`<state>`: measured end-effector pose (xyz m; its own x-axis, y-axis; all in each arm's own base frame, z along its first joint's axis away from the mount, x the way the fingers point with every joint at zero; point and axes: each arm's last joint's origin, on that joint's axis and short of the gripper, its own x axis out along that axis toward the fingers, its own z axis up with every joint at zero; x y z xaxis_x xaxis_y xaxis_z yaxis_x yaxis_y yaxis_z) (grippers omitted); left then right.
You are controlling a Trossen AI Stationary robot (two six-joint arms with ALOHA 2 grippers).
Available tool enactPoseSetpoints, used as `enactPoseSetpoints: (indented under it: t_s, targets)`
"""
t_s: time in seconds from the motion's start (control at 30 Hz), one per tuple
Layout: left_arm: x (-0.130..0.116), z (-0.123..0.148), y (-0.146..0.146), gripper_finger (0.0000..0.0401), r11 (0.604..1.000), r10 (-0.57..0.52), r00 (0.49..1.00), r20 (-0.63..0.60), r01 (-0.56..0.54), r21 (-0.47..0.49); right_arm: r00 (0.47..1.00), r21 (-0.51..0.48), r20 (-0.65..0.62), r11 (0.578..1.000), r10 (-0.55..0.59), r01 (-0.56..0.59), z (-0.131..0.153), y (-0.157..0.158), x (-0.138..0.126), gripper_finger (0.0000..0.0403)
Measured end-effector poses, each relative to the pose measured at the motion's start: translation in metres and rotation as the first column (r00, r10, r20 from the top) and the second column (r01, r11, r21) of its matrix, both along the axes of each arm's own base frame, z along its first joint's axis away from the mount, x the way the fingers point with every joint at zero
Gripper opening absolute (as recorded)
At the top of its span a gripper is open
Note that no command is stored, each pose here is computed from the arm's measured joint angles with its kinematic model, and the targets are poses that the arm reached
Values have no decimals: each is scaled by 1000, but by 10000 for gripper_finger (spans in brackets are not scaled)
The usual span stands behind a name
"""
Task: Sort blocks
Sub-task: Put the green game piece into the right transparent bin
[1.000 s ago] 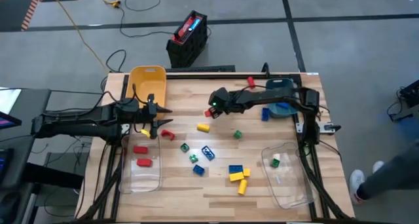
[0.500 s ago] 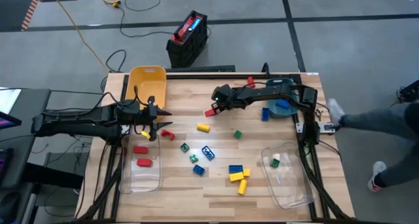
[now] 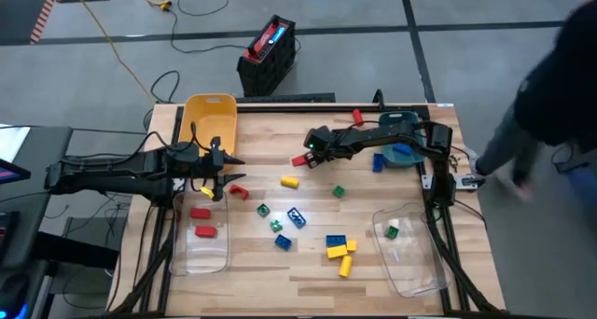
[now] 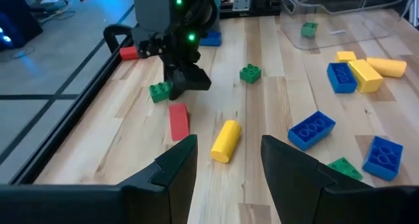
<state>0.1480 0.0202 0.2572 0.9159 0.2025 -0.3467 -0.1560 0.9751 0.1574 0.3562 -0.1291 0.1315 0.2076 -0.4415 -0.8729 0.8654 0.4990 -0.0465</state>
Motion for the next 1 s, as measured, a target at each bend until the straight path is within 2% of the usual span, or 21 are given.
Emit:
enactPoseSetpoints:
  t_s: [0.17,0.27,0.33,0.43,0.5,0.6,0.7,0.77,0.9,1.0]
  targets:
    - [0,0,0,163,1000,-4,1000,-2,4,11,996,41,-42,996,80,-78,5,4,0,110]
    - [0,1,0,163,1000,-4,1000,7,4,13,984,92,-121,989,129,-119,24,9,-3,109]
    - [0,1,0,163,1000,-6,1000,10,6,19,975,95,-136,982,173,-161,51,19,-2,109]
    - [0,1,0,163,1000,-6,1000,11,6,20,954,111,-165,966,250,-234,95,48,-9,109]
    - [0,1,0,163,1000,0,1000,10,-1,28,934,159,-185,947,306,-278,118,73,-18,109]
    - [0,1,1,163,999,12,1000,8,-13,34,922,285,-149,909,357,-306,155,116,-42,109]
    - [0,2,1,163,999,15,1000,10,-16,35,923,385,-213,896,321,-223,179,156,-79,115]
    - [1,2,1,163,999,16,1000,20,-16,35,925,396,-247,902,288,-175,190,183,-102,116]
    - [2,5,1,163,999,19,999,51,-21,30,961,420,-120,890,250,-179,211,232,-139,116]
    - [2,7,1,163,999,20,997,72,-22,30,980,438,-128,895,153,-82,214,259,-160,116]
